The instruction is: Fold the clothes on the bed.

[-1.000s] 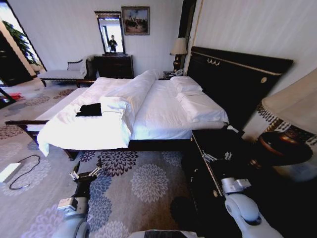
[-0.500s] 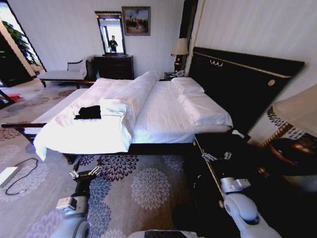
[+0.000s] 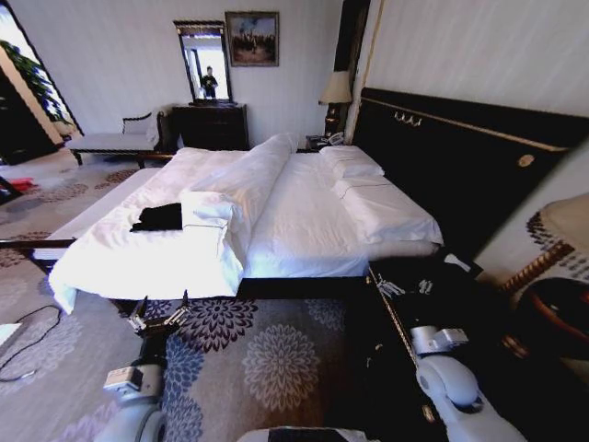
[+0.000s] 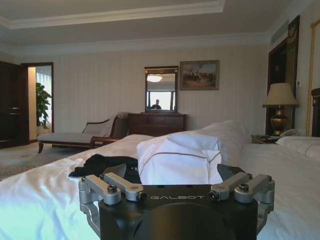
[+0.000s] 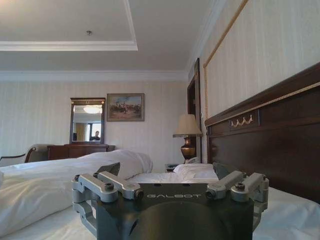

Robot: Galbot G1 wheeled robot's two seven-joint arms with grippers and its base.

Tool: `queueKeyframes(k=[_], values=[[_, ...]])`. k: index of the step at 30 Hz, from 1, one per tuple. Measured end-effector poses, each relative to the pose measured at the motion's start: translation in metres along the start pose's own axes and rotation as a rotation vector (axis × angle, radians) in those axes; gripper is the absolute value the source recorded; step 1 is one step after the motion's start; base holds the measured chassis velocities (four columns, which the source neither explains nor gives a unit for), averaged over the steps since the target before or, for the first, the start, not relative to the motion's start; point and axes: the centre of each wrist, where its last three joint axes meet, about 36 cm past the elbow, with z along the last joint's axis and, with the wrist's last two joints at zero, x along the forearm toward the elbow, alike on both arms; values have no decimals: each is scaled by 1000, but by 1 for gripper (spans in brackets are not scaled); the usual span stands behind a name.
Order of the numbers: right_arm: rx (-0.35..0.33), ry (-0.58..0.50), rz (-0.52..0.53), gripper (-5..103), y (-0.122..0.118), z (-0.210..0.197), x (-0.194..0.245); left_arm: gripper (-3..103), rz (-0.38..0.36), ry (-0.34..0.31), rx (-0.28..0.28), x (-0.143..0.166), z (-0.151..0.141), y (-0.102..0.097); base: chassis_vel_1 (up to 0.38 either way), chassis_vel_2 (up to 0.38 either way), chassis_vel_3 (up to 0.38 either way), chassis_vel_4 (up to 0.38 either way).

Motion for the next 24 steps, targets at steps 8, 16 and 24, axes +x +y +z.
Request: queueKeyframes(k=[8,16,24], values=[[5,8,-3,100,1,3,0,100,95,-10,-9,-10,-5,-2,-233,223,225,-222],[7,13,-6,100,5,3,5,100,173,-33,43,-29,-4,5,-254,241,245,-253],[11,23,9,100,6,9,9,100,169,-39,53,-33,-2,4,-210,220,218,-217]])
